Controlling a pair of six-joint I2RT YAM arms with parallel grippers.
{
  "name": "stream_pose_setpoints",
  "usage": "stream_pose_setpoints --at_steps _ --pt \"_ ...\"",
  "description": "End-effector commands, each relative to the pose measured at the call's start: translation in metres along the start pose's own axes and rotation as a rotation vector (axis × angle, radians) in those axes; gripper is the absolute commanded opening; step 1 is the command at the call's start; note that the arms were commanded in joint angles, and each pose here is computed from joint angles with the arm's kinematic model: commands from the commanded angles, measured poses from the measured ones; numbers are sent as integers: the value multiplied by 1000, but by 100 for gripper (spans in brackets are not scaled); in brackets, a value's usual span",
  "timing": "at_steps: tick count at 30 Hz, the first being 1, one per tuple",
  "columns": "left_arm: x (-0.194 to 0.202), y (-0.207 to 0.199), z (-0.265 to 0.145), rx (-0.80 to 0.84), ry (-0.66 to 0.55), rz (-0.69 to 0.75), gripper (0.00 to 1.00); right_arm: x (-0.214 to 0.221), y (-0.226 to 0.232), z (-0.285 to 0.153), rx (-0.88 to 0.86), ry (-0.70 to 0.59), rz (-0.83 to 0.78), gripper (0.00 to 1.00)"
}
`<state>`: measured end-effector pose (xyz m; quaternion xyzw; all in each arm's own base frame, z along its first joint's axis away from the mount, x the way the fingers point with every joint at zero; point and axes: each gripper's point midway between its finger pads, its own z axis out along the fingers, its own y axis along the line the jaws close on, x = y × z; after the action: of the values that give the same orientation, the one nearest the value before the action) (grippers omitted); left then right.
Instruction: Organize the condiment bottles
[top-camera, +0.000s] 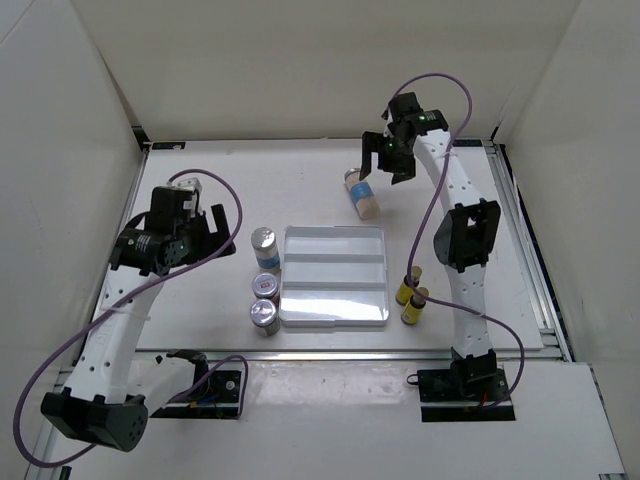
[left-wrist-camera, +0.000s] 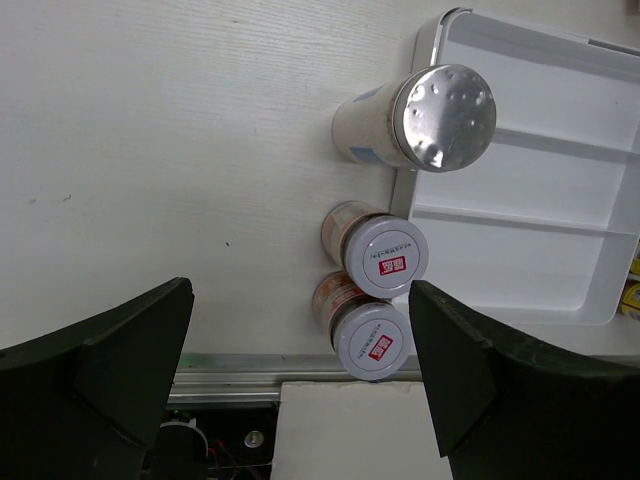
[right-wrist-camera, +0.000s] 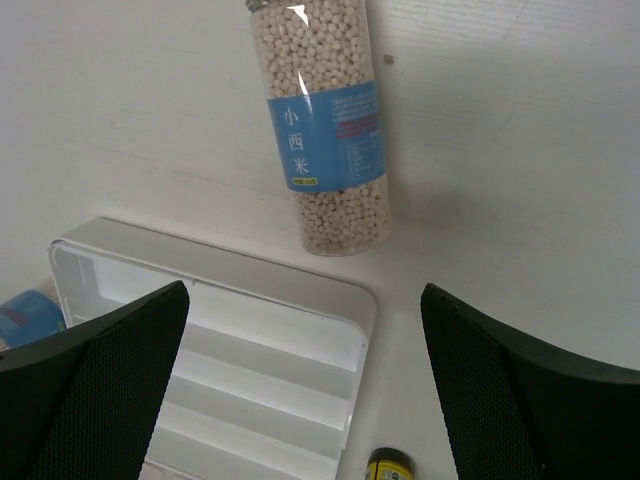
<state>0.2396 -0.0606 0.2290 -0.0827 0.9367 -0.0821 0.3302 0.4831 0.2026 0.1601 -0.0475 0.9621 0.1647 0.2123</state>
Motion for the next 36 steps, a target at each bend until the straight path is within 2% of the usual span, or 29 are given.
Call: stream_pose_setpoints --at_steps 1,3,9,16,24,26,30,31,33,34,36 --pt "2 -3 -8 39 -52 -7 100 6 24 -11 -70 14 -79 100" --pt "10 1 -4 33 -35 -7 100 8 19 -6 -34 15 -134 100" --pt "12 10 5 -24 -20 -15 100 -4 12 23 -33 4 -128 100" --pt "1 30 23 -92 25 -130 100 0 1 72 -90 53 -76 100" --pt "-15 30 28 -102 34 -109 100 -17 -7 99 -124 -3 -52 99" --pt "-18 30 31 -105 45 -100 100 -14 -11 105 -113 7 -49 93" --pt "-24 28 35 -110 59 -100 100 -5 -39 114 -21 43 6 74" --pt "-26 28 36 -109 58 -100 100 3 -51 119 17 70 40 61" --pt "-29 27 34 -106 49 -100 100 8 -71 114 67 85 109 49" --pt "-29 27 37 -109 58 -100 100 12 -88 112 95 99 152 40" --pt "-29 27 37 -109 58 -100 100 30 -108 110 136 153 232 32"
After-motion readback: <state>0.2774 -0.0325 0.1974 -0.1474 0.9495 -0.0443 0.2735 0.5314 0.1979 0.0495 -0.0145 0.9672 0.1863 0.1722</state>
